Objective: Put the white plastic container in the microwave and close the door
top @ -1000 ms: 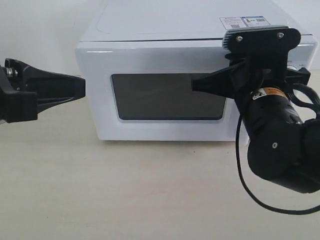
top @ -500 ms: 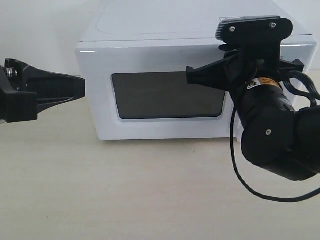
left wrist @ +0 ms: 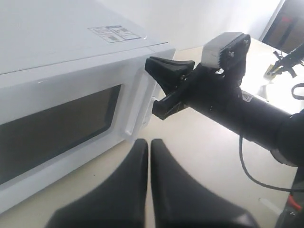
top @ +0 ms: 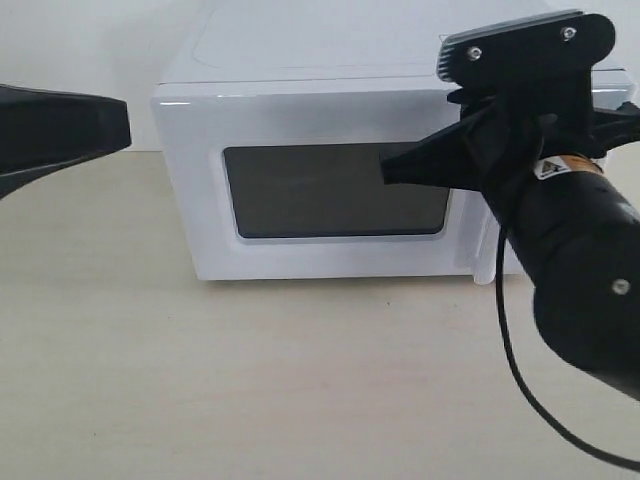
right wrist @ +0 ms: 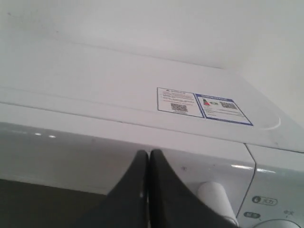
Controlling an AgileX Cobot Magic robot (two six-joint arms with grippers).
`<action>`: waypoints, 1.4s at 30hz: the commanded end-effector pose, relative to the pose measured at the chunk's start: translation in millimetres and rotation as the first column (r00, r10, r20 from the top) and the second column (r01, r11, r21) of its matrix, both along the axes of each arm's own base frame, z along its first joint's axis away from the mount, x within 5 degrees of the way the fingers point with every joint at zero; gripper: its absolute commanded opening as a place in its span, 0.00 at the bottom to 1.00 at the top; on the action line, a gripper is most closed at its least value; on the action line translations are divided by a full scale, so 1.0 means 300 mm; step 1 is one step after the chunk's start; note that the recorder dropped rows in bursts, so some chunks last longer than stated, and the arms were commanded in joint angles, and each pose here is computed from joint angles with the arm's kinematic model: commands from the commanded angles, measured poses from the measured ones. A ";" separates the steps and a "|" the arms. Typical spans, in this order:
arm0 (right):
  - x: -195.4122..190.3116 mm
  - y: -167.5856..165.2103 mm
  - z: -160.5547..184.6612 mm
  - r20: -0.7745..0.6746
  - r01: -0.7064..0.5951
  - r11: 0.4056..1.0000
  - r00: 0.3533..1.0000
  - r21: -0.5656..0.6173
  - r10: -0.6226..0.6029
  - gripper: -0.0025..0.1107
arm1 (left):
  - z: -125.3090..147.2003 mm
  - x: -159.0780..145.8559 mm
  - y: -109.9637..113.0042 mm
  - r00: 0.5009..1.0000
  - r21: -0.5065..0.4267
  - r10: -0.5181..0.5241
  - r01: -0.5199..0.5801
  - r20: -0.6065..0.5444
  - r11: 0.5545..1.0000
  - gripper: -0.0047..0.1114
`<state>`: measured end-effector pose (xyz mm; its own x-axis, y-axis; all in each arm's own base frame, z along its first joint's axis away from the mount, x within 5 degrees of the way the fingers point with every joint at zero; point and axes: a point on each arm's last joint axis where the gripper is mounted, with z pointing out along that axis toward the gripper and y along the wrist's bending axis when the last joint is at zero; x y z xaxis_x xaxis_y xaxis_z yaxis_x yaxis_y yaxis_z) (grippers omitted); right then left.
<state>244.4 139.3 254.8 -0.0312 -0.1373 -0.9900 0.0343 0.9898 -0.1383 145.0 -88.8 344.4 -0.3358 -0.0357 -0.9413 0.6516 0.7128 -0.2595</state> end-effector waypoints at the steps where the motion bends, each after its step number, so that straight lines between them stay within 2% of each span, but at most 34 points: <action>1: -0.081 -0.002 0.044 0.027 -0.068 0.998 0.997 0.013 0.068 0.02 | -0.010 -0.047 -0.016 0.995 -0.048 -0.093 0.091 -0.043 0.995 0.07; 4: -0.129 -0.013 0.075 0.050 -0.095 0.994 0.995 0.052 0.092 0.02 | -0.019 -0.089 -0.024 0.984 -0.071 -0.171 0.168 -0.042 0.983 0.07; 12: -0.175 -0.068 0.120 0.033 -0.055 0.979 0.998 0.194 0.050 0.02 | -0.007 -0.146 0.007 0.993 -0.103 -0.116 0.119 0.028 0.988 0.07; 19: -0.176 -0.070 0.122 0.037 -0.052 0.979 0.998 0.197 0.046 0.02 | 0.009 -0.207 0.008 0.981 -0.107 -0.186 0.191 0.060 0.976 0.07; 37: -0.176 -0.070 0.122 0.037 -0.052 0.979 0.998 0.197 0.046 0.02 | 0.014 -0.213 0.009 0.980 -0.107 -0.188 0.195 0.069 0.975 0.07; 42: -0.176 -0.070 0.122 0.037 -0.052 0.979 0.998 0.197 0.046 0.02 | 0.062 -0.300 0.063 0.970 -0.129 -0.076 0.108 0.232 0.986 0.07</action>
<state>193.4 119.4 290.9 -0.0011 0.0635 -0.9980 -0.0118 0.9979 0.0635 69.0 -77.7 356.4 -0.2040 -0.1096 -0.9728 0.7813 0.5805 -0.2292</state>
